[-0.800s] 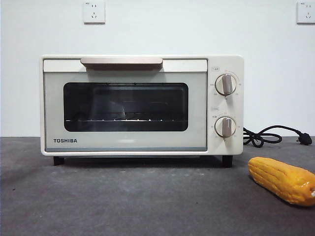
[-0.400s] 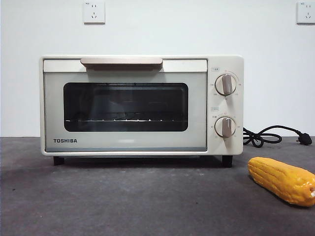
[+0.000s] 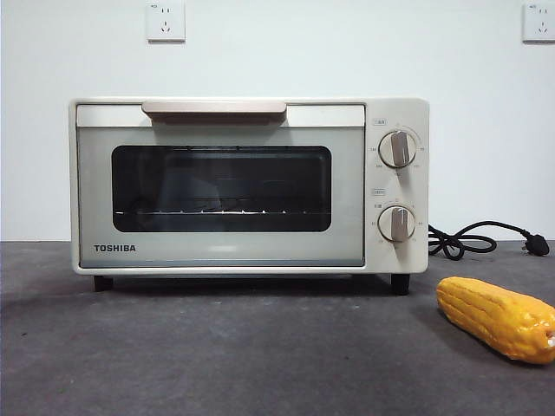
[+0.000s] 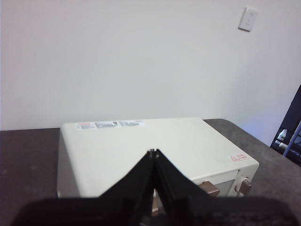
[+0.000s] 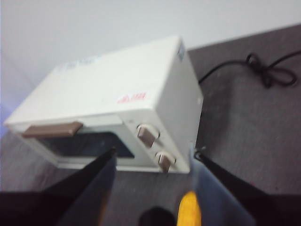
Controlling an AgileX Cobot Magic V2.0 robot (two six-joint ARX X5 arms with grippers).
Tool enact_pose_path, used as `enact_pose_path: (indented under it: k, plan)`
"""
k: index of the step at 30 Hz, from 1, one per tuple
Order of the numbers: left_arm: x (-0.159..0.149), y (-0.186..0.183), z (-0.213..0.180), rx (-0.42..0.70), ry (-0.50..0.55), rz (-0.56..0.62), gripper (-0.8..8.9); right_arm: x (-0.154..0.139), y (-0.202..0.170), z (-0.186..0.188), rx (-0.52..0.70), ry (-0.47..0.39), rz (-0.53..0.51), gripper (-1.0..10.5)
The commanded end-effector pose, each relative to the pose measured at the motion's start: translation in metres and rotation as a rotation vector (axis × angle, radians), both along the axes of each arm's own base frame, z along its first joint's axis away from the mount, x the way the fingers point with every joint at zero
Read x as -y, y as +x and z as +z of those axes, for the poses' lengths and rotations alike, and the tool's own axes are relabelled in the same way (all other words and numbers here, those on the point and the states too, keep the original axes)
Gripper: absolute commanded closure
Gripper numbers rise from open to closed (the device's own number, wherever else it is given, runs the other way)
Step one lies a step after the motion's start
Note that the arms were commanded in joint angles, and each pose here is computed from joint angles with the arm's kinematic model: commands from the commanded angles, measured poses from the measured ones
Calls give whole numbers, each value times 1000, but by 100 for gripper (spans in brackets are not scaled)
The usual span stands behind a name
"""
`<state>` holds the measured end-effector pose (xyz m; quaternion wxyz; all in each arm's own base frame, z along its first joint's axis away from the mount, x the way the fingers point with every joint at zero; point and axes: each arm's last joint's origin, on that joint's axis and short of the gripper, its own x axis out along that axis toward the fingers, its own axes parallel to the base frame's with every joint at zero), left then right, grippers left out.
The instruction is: Take the corn from the table,put the corn in the oven
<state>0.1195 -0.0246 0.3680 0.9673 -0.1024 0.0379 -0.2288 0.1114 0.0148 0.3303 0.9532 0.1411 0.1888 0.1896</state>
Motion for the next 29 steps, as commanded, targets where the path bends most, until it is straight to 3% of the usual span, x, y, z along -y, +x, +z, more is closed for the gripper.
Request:
enact_pose_path:
  k: [1, 7, 21, 29]
  plan:
    - [1, 2, 9, 12, 32, -9, 817, -1, 9, 6, -56, -52, 34, 579]
    - [2, 6, 18, 12, 31, -34, 817, -14, 34, -4, -216, -91, 102, 568]
    - [3, 12, 14, -41, 37, -34, 817, -93, 70, -57, -457, -446, 126, 568]
    - [3, 12, 14, -43, 37, -34, 817, -106, 86, -90, -601, -577, 127, 568]
